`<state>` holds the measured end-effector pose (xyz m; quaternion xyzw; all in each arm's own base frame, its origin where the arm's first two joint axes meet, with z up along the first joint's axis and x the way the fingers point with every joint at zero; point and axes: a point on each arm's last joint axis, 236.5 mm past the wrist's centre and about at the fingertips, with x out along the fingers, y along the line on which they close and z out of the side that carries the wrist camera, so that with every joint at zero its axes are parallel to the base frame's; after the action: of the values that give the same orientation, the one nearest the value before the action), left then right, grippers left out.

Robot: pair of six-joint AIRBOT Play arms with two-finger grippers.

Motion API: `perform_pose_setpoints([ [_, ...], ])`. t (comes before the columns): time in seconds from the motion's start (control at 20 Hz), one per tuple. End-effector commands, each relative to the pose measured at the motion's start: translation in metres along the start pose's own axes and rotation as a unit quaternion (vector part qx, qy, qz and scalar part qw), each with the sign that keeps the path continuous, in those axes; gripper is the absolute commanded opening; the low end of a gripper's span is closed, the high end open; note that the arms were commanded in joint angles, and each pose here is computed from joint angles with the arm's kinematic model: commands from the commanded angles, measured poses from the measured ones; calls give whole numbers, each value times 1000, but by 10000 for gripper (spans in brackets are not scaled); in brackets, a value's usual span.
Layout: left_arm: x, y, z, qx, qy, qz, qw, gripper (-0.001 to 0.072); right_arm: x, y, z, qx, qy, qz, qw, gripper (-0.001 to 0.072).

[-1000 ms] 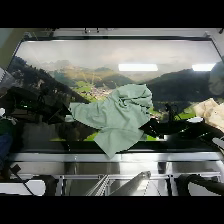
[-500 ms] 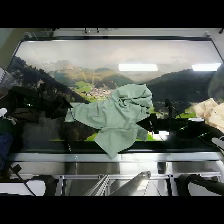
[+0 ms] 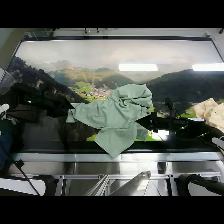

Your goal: Fold the shirts.

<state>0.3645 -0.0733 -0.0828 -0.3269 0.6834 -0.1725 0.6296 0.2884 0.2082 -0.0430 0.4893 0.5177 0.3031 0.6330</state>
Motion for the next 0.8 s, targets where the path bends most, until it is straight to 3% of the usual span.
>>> perform_pose_setpoints([
  [0.0,-28,-3,-15,-5,38,-36,999,586,0,1,0,-1,0,3,1000,19],
  [0.1,-19,7,-34,-32,63,-44,997,578,0,2,1,-5,-1,3,1000,20],
  [0.2,-3,24,-51,-54,81,-30,995,480,0,2,1,-4,-1,3,1000,19],
  [0.75,-27,39,-4,-43,-4,-3,999,480,0,2,0,-11,0,3,1000,20],
])
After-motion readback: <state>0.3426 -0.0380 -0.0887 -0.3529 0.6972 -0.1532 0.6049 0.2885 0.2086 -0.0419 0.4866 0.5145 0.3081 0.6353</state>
